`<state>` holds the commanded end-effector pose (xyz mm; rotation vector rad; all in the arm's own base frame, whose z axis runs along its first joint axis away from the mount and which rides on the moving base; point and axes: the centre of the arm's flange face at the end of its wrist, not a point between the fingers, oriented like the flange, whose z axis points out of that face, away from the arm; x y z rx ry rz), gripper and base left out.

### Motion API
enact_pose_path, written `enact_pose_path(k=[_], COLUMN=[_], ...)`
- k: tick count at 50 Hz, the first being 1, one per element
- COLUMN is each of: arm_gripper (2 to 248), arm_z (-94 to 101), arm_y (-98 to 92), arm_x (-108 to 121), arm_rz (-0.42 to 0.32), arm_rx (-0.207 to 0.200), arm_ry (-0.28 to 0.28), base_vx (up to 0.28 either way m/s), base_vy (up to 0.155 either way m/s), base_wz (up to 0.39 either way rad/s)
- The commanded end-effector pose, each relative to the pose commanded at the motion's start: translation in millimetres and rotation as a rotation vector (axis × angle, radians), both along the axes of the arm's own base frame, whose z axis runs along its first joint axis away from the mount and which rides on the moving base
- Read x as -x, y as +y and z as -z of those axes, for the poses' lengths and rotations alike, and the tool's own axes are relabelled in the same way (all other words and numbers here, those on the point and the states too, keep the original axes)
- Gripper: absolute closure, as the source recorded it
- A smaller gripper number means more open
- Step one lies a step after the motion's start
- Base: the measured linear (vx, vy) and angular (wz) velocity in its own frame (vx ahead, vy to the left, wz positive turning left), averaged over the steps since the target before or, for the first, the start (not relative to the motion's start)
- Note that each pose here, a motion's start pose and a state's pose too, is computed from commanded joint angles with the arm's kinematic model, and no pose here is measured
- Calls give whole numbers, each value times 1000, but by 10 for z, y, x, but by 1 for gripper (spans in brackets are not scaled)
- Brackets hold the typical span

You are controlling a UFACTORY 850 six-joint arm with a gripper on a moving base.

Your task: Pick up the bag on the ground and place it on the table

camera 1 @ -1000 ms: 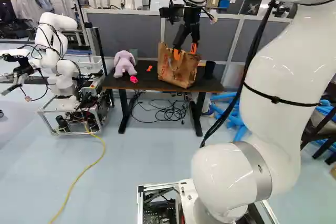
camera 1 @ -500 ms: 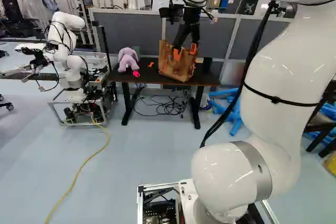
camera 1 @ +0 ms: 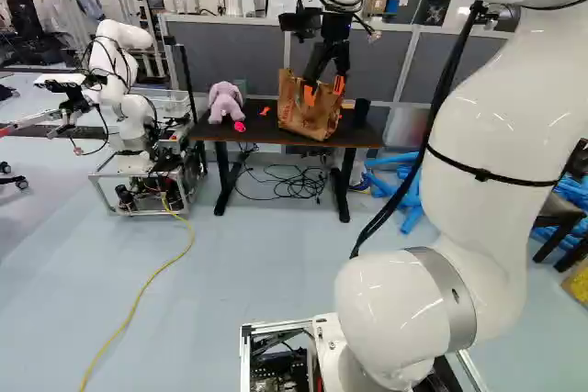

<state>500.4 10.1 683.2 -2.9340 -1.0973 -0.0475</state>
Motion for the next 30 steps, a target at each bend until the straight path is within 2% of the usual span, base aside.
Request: enact_pose_path(k=[30], arm_gripper=[3], arm_z=[103], arm_y=[-3], arm_x=[8], arm_rz=[20], arm_rx=[0], arm_ry=[-32], base_vx=[0], base_vy=[0], base_wz=[0])
